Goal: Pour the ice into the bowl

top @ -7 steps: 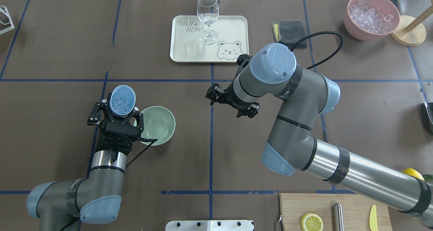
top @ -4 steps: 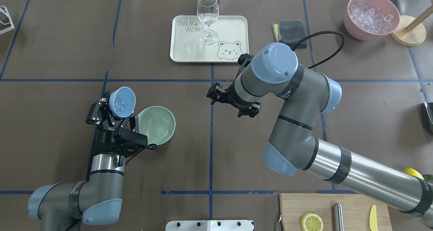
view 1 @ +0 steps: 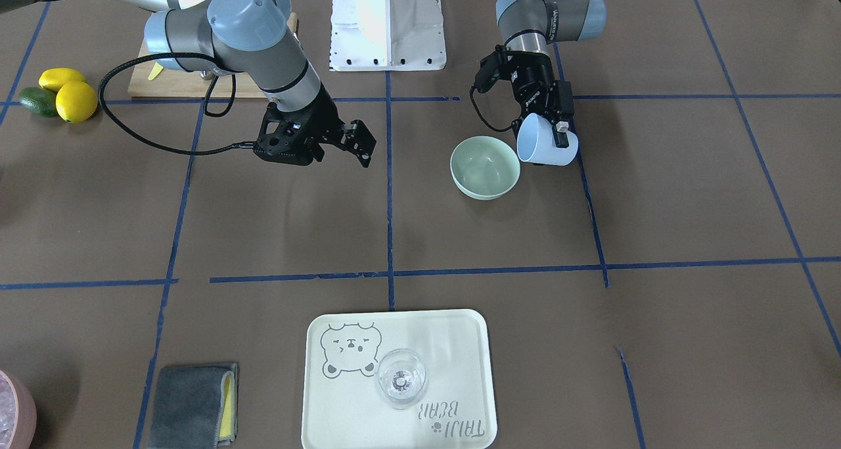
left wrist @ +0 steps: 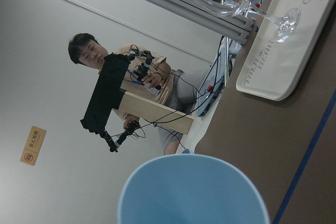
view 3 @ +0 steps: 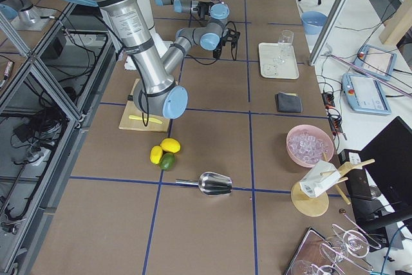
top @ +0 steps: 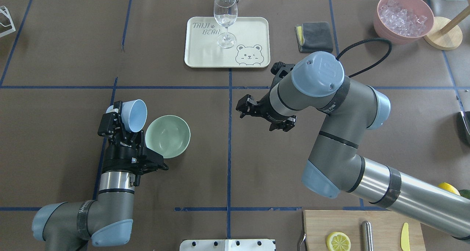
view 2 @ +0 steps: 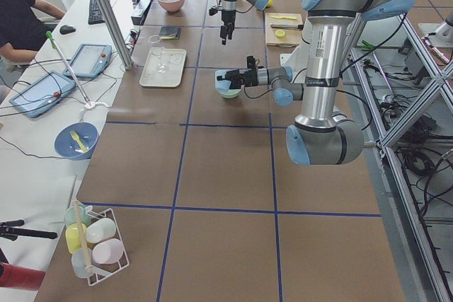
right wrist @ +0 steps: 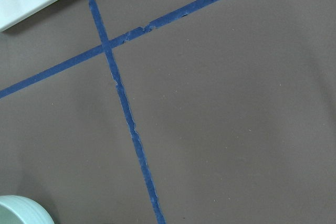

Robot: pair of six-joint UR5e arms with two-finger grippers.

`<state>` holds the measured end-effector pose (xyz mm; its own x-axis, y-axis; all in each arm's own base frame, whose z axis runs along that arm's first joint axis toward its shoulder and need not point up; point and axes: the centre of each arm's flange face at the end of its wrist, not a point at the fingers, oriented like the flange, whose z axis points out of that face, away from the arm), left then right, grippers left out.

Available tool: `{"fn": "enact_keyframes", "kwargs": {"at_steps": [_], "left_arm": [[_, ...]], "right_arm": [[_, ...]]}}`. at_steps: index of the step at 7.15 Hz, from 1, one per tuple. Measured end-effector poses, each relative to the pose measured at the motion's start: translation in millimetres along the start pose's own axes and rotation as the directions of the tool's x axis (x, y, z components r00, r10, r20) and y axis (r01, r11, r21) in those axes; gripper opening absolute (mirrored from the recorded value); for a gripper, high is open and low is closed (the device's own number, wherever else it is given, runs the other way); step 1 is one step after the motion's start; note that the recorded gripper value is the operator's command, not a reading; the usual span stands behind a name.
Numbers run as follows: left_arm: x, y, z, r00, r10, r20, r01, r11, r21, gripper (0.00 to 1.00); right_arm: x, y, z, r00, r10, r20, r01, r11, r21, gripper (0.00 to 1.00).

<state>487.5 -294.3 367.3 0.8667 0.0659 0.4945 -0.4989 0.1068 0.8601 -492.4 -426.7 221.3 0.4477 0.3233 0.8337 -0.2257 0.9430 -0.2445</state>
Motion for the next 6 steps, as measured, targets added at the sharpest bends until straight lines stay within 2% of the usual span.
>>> {"fn": "enact_keyframes", "kwargs": {"at_steps": [2, 4, 6], "left_arm": [[0.1, 5.9, -1.4, 0.988, 0.153, 0.021, -0.153, 0.988, 0.003, 0.00], [-2.1, 10.0, -1.7, 0.943, 0.330, 0.053, -0.330, 0.944, -0.004, 0.00], [-2.8, 11.5, -1.8, 0.894, 0.442, 0.077, -0.442, 0.897, -0.015, 0.00]], "right_arm": [[1.0, 0.3, 0.3, 1.000, -0.001, -0.001, 0.001, 1.000, 0.000, 1.00], [1.5, 0.3, 0.6, 1.000, -0.001, -0.002, 0.001, 1.000, 0.000, 1.00], [2.0, 0.1, 0.9, 1.000, 0.000, -0.003, 0.000, 1.000, 0.000, 1.00]]}}
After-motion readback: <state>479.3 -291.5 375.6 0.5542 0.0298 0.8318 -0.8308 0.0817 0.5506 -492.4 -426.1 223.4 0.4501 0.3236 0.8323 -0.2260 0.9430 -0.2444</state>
